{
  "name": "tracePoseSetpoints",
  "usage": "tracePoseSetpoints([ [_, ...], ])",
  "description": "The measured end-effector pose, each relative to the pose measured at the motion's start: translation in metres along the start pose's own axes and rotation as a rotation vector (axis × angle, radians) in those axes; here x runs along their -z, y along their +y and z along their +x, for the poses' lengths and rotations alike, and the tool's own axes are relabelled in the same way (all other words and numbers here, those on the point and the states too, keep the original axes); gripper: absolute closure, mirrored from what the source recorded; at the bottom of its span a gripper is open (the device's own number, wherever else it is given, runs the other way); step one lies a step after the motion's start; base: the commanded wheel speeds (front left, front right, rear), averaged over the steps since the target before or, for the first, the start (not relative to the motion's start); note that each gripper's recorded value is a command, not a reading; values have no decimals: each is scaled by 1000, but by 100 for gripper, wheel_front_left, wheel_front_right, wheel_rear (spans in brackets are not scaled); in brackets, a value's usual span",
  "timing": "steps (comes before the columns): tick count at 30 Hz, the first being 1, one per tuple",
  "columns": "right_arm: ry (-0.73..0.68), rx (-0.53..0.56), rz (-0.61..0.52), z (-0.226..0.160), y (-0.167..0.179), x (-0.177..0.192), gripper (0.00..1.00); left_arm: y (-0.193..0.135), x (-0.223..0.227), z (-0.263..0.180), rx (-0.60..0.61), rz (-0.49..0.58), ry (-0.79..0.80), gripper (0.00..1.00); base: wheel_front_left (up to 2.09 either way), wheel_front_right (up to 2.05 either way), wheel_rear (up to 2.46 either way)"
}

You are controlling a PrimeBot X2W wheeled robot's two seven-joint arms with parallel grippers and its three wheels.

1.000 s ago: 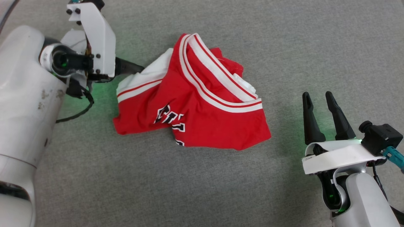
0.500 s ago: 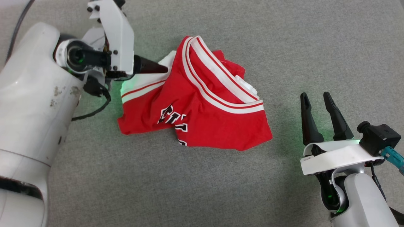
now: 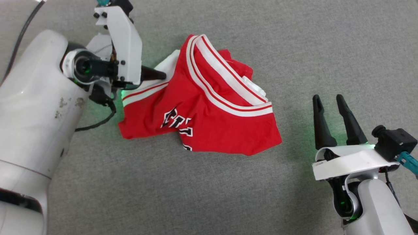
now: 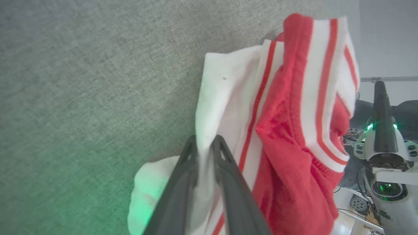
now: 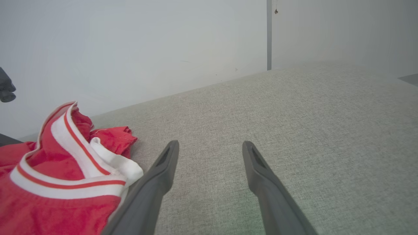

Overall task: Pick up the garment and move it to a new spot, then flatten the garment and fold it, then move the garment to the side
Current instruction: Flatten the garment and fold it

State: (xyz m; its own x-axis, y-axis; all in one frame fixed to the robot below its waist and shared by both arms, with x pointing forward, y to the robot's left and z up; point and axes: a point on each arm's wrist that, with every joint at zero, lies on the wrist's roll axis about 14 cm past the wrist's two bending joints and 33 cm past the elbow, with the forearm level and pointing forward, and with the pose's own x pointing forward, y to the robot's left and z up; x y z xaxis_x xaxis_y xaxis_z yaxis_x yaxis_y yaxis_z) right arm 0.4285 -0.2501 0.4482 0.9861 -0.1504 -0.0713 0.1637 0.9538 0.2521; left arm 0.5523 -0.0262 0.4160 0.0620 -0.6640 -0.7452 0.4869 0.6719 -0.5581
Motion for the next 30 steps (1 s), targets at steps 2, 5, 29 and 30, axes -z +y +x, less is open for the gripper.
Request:
tracePoseSetpoints([
  [2,-4,5,0,0,-1,-1,0,-6,-5,-3,18,-1,-36,100,0,0,0],
  [5,2,6,3,-3,-1,1,0,-17,-15,-15,48,1,-110,100,0,0,0],
  [29,-31,-240,36,-7,87,-10,0,127,101,-211,-488,-294,-540,100,0,0,0],
  [30,-32,-243,34,-8,87,-10,0,131,106,-211,-506,-308,-535,100,0,0,0],
])
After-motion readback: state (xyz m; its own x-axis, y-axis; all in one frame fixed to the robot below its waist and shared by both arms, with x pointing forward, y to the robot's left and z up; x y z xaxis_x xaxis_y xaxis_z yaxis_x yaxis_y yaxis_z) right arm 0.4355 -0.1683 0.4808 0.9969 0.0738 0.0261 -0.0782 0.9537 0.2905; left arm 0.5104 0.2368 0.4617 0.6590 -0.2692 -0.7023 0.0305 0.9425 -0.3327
